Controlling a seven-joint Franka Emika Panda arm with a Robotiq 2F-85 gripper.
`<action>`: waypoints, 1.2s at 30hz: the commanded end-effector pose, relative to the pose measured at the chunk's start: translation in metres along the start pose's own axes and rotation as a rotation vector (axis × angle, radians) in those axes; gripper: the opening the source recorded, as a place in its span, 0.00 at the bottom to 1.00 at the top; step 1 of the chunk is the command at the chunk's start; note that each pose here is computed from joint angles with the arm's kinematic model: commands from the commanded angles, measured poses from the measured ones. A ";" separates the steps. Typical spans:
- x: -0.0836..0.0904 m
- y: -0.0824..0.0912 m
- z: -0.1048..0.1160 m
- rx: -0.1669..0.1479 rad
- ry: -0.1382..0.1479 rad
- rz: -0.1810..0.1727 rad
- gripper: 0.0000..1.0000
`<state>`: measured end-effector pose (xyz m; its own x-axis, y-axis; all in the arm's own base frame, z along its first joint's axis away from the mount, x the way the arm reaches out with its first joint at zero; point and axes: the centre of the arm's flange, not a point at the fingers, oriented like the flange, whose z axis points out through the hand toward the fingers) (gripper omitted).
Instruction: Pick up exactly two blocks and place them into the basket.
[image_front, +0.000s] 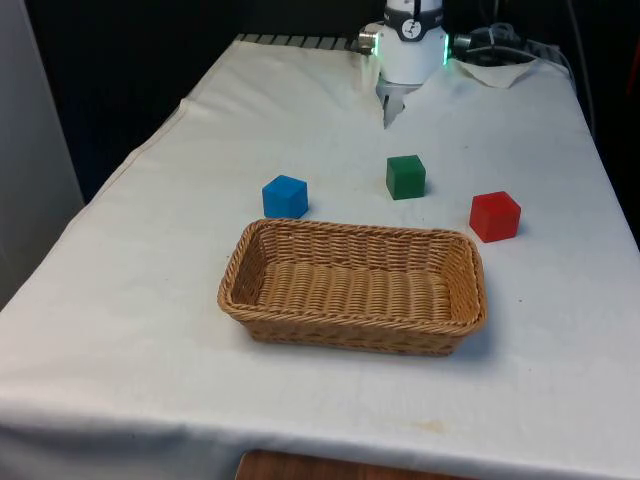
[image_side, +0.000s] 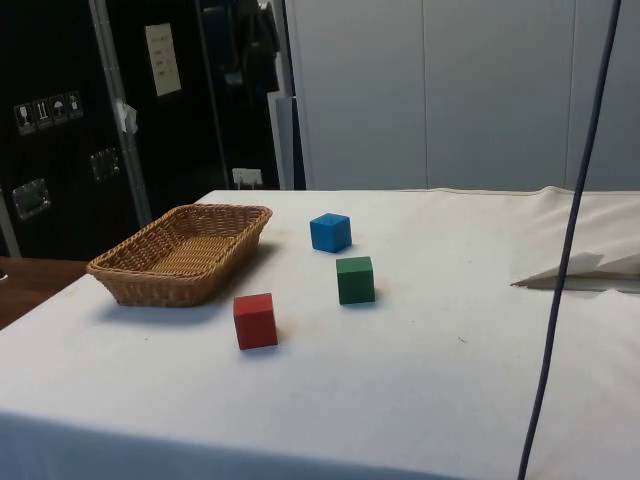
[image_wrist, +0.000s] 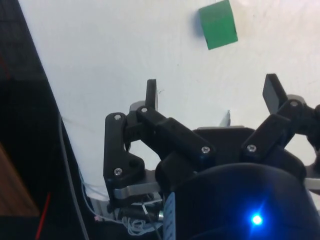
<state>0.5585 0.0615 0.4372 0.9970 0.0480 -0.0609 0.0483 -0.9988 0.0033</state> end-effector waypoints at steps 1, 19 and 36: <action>-0.005 -0.002 0.002 -0.004 0.020 0.002 1.00; -0.025 -0.017 0.051 0.026 0.070 -0.028 1.00; -0.039 -0.017 0.093 0.031 0.118 -0.111 1.00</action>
<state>0.5130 0.0752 0.3468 0.9872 0.1515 0.0502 0.1529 -0.9879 -0.0255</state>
